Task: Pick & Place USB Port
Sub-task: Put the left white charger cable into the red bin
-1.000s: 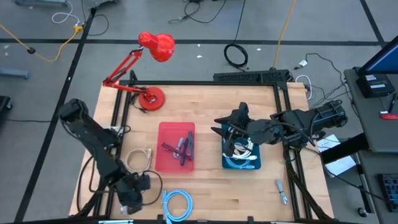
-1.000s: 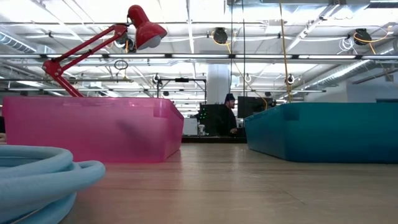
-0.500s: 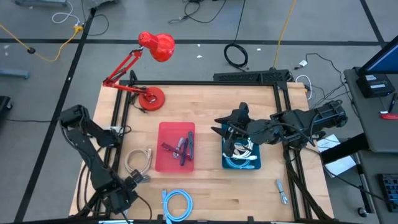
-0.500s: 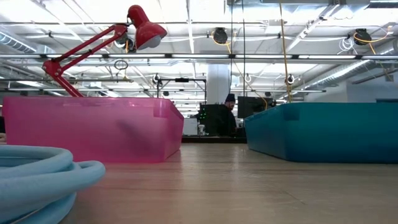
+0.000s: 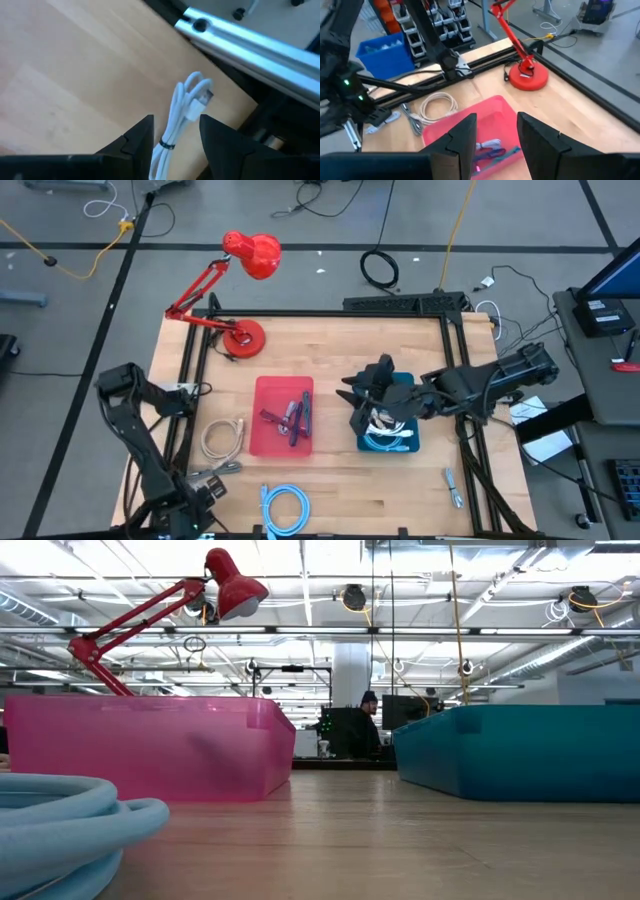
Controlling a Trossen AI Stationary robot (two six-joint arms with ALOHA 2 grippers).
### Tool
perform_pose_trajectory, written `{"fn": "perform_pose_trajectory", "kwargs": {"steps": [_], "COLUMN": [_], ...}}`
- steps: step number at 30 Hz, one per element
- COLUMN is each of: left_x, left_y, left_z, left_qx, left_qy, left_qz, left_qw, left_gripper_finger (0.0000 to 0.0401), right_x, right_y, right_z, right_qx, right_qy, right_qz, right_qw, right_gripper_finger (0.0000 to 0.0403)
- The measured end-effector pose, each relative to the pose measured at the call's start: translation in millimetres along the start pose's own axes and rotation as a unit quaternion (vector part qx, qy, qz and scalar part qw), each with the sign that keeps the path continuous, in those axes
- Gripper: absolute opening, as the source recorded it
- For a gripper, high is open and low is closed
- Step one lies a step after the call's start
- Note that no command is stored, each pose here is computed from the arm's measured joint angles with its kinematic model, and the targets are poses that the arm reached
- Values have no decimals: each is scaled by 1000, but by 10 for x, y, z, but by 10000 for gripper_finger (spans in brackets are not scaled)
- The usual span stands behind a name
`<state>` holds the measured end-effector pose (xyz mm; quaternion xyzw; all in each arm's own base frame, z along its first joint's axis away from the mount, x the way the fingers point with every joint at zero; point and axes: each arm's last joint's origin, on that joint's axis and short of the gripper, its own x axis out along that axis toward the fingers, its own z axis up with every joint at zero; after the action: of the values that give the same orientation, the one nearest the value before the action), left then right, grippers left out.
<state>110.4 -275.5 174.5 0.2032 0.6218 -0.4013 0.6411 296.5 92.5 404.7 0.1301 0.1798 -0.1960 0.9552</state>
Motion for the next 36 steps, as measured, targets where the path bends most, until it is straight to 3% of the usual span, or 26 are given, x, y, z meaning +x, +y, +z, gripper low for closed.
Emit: {"fn": "perform_pose_trajectory", "kwargs": {"steps": [8, 17, 20, 24, 26, 31, 36], "left_x": [197, 250, 246, 233, 217, 128, -239], "left_y": [87, 128, 182, 279, 351, 618, 931], "left_z": [56, 83, 93, 109, 121, 147, 116], "left_qx": [-28, -60, -89, -131, -156, -257, -418], "left_qy": [21, 14, 11, 10, 10, -6, -76], "left_qz": [1, 41, 50, 54, 55, 70, 94], "left_qw": [999, 997, 995, 990, 986, 964, 900], "left_gripper_finger": [161, 154, 118, 30, 13, 7, 5], "right_x": [68, -215, -326, -444, -474, -479, -502], "right_y": [101, 113, 106, 104, 102, 100, 128], "right_z": [22, 240, 290, 343, 350, 347, 311], "right_qx": [8, 22, 20, 19, 18, 17, 13], "right_qy": [-53, -131, -149, -170, -173, -171, -161], "right_qz": [74, 121, 133, 148, 151, 151, 156], "right_qw": [996, 984, 980, 974, 973, 974, 974], "right_gripper_finger": [132, 132, 132, 132, 132, 132, 132]}}
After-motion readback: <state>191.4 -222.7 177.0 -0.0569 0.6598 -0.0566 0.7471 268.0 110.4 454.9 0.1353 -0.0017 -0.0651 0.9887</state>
